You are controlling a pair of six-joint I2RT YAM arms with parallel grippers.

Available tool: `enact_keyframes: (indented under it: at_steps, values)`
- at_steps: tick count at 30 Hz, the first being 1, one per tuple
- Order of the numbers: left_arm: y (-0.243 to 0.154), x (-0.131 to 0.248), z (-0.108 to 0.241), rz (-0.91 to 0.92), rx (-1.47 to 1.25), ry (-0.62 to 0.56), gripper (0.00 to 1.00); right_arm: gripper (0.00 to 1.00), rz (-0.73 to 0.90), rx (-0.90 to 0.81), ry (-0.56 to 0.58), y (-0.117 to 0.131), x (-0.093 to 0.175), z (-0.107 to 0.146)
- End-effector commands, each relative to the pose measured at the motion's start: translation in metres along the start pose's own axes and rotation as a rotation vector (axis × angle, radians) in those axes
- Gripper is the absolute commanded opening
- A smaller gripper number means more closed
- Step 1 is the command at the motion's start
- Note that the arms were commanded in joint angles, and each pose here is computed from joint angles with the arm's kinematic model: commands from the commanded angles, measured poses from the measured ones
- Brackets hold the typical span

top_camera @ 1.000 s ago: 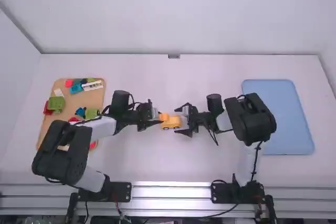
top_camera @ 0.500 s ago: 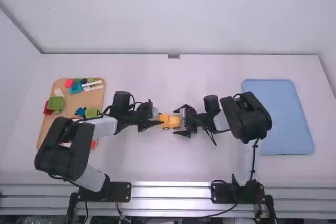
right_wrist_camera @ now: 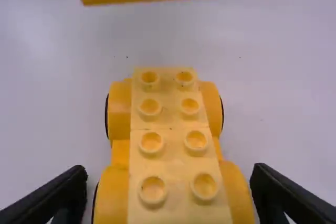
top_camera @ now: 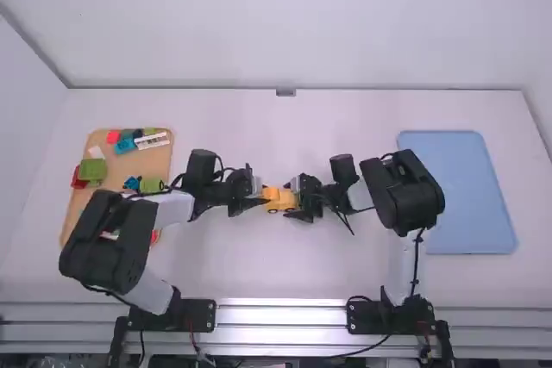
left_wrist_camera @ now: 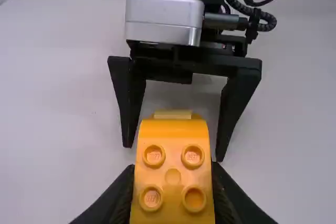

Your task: Assemble lego blocks to make yellow taxi

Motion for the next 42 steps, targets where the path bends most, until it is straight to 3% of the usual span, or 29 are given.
enact_keyframes:
  at_steps: [1, 8, 12, 14, 16, 25, 30, 34, 37, 42]
  values:
    - [-0.003, -0.006, 0.002, 0.036, 0.012, -0.024, 0.18, 0.8, -0.01, 0.007, 0.002, -0.001, -0.004, 0.002]
    - [0.008, -0.012, 0.002, 0.061, 0.027, -0.046, 0.17, 0.53, -0.022, 0.003, -0.022, -0.001, -0.001, 0.002]
    - [0.015, -0.015, 0.002, 0.068, 0.03, -0.054, 0.16, 0.52, -0.03, -0.002, -0.028, 0.0, -0.002, 0.003]
    - [0.017, -0.017, 0.004, 0.074, 0.04, -0.049, 0.16, 0.57, -0.04, -0.005, -0.034, 0.001, -0.003, 0.003]
    - [0.018, -0.019, 0.005, 0.086, 0.052, -0.053, 0.16, 0.69, -0.042, -0.009, -0.035, 0.001, -0.002, 0.004]
    - [0.016, -0.025, 0.01, 0.112, 0.079, -0.052, 0.15, 0.75, -0.057, -0.014, -0.048, 0.003, -0.003, 0.005]
    - [0.012, -0.033, 0.006, 0.129, 0.064, -0.033, 0.14, 0.75, -0.089, -0.032, -0.074, 0.002, -0.007, 0.01]
    - [0.01, -0.038, 0.006, 0.123, 0.05, 0.006, 0.05, 0.7, -0.128, -0.042, -0.118, -0.002, -0.011, 0.012]
    - [0.011, -0.037, 0.006, 0.116, 0.049, 0.005, 0.04, 0.68, -0.136, -0.041, -0.145, -0.006, -0.008, 0.012]
    - [0.011, -0.038, 0.007, 0.106, 0.044, 0.029, 0.05, 0.54, -0.133, -0.04, -0.146, -0.006, -0.008, 0.012]
Point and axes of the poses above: each hand's point on the last joint's axis, 136 mm out from that joint toward the fingers, its own x axis back along the fingers, its own y axis along the line the jaws close on, z = x × y, the point moved 10 cm from there along x, back along the fingers, and after that the axes turned 8 degrees about -x, right-handed, at the moved point
